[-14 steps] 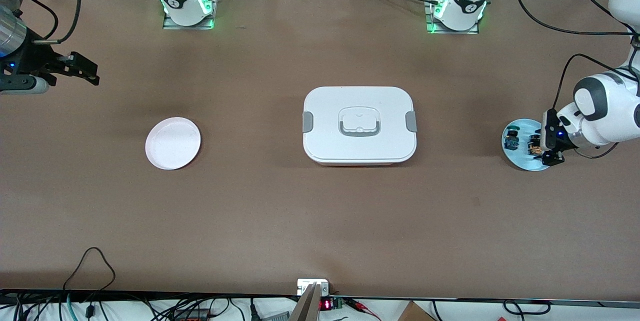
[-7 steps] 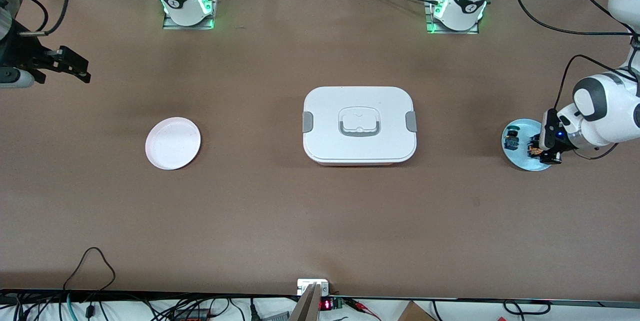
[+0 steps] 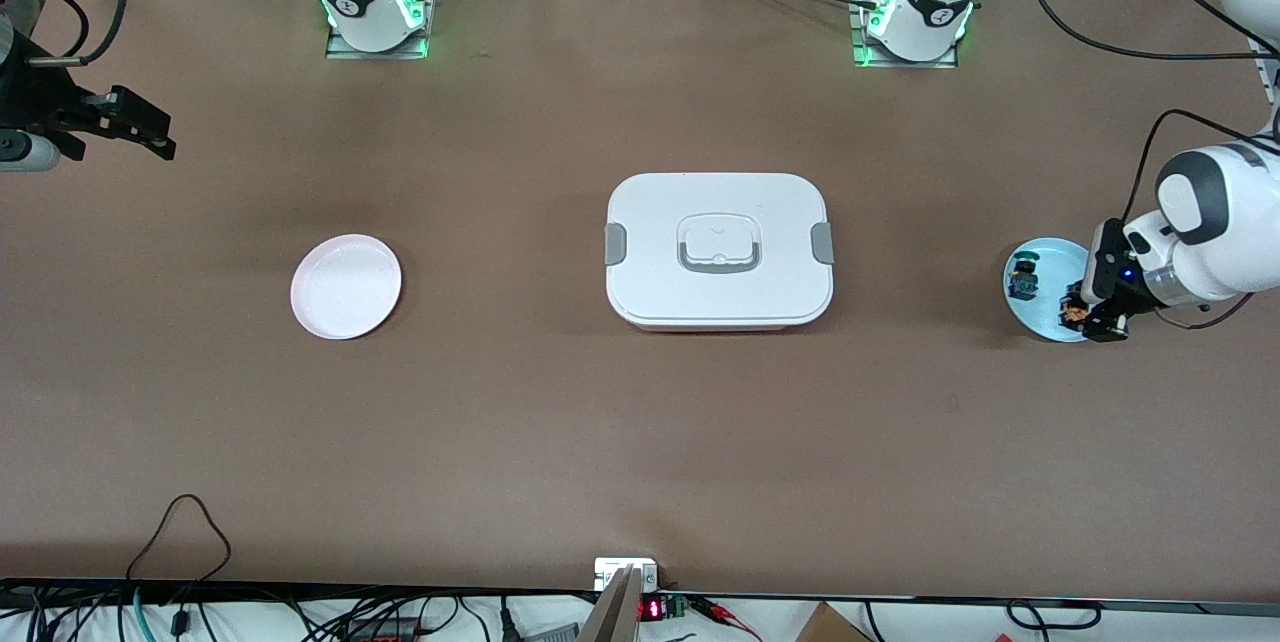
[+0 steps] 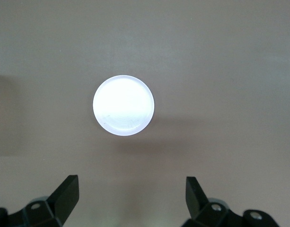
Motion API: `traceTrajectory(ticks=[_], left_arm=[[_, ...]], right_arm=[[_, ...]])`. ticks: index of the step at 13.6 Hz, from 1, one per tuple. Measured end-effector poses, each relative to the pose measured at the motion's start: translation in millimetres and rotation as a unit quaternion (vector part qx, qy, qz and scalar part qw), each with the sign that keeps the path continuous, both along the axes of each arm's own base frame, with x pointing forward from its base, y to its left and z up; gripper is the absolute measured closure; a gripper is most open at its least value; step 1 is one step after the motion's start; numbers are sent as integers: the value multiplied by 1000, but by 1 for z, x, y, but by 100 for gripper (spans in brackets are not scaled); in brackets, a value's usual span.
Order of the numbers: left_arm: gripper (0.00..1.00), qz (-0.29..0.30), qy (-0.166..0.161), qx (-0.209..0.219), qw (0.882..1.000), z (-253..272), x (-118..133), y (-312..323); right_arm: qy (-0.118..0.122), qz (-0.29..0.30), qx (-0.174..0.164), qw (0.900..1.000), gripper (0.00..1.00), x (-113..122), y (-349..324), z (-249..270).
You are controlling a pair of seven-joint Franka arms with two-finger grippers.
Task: Transfer orange switch to right arm and place
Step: 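Close the left gripper on the orange switch and lift it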
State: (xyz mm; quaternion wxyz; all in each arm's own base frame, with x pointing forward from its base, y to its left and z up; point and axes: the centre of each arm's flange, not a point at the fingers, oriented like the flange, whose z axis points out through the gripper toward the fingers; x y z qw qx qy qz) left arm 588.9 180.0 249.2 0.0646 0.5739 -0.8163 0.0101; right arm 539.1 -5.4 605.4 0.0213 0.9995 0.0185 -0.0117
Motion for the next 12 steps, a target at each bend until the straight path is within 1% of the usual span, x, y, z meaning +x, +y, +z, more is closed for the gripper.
traceTrajectory(ticks=[2, 4, 6, 8, 9, 11, 12], left_arm=[[28, -3, 33, -31, 999, 31, 9, -21], [28, 11, 67, -78, 995, 58, 14, -41], [28, 29, 104, -123, 986, 74, 14, -59], [28, 46, 142, -159, 976, 87, 14, -91], [28, 56, 166, -190, 966, 96, 13, -116], [28, 78, 220, -269, 934, 120, 11, -170], [28, 85, 235, -306, 919, 129, 11, -192]], right_arm=[[0, 0, 0, 1000, 0, 0, 0, 0], [1, 0, 0, 1000, 0, 1, 0, -1], [1, 0, 0, 1000, 0, 1, 0, -2], [1, 0, 0, 1000, 0, 1, 0, -2], [1, 0, 0, 1000, 0, 1, 0, -2], [1, 0, 0, 1000, 0, 1, 0, -2], [2, 0, 0, 1000, 0, 1, 0, -2]])
